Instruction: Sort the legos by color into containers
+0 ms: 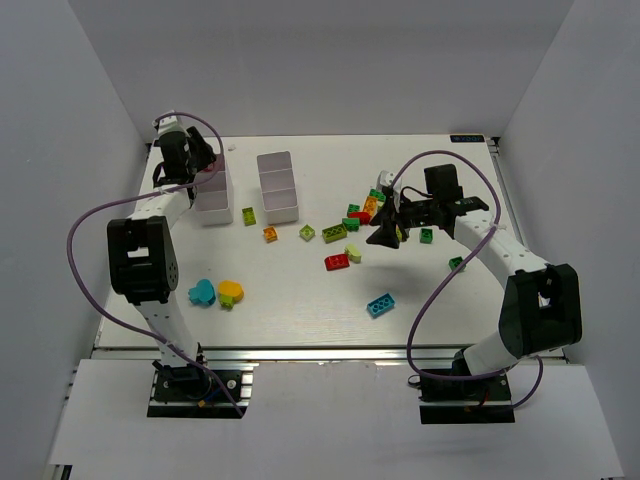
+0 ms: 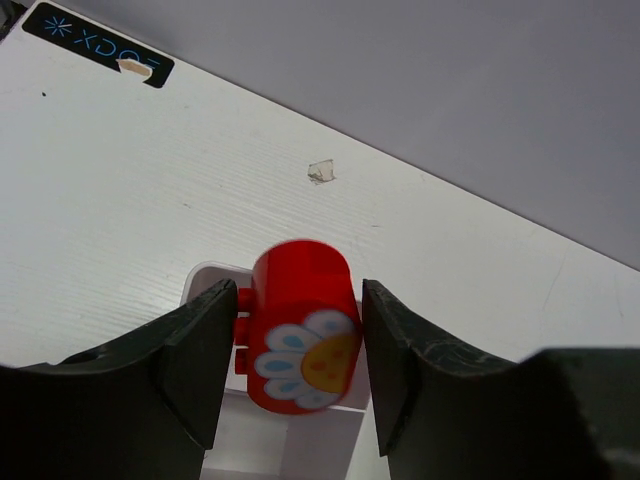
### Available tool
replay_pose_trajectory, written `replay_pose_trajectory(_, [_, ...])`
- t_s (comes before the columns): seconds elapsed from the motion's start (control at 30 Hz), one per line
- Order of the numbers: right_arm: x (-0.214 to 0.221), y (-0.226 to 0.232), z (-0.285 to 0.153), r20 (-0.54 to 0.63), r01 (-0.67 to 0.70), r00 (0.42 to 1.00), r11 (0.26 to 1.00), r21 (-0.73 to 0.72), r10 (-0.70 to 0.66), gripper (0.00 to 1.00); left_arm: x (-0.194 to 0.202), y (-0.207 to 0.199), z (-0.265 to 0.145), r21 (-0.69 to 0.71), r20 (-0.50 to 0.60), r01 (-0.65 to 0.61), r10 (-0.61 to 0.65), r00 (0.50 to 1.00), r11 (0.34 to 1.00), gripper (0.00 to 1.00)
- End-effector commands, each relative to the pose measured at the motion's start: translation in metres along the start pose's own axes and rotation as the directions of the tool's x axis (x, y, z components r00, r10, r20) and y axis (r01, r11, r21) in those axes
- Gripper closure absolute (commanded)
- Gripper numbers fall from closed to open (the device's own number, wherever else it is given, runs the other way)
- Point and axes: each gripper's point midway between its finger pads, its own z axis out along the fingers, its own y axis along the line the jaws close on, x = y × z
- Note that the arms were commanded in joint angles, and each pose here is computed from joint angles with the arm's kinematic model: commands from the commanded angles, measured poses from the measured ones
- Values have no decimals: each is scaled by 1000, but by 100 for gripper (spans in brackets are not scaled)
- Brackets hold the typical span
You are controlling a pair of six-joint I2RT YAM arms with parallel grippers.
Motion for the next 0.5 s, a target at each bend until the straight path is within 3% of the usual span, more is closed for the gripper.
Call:
replay_pose_trajectory(0.0, [-13,3,-5,28,51,998,999,13,-51,40,-17,-6,0,5,31,-8,8,999,1000,36])
replay_pose_trajectory(0.47, [-12,6,-7,28,51,998,999,16,-52,36,-31,-9,-11,10,55,-10,9,998,1000,34])
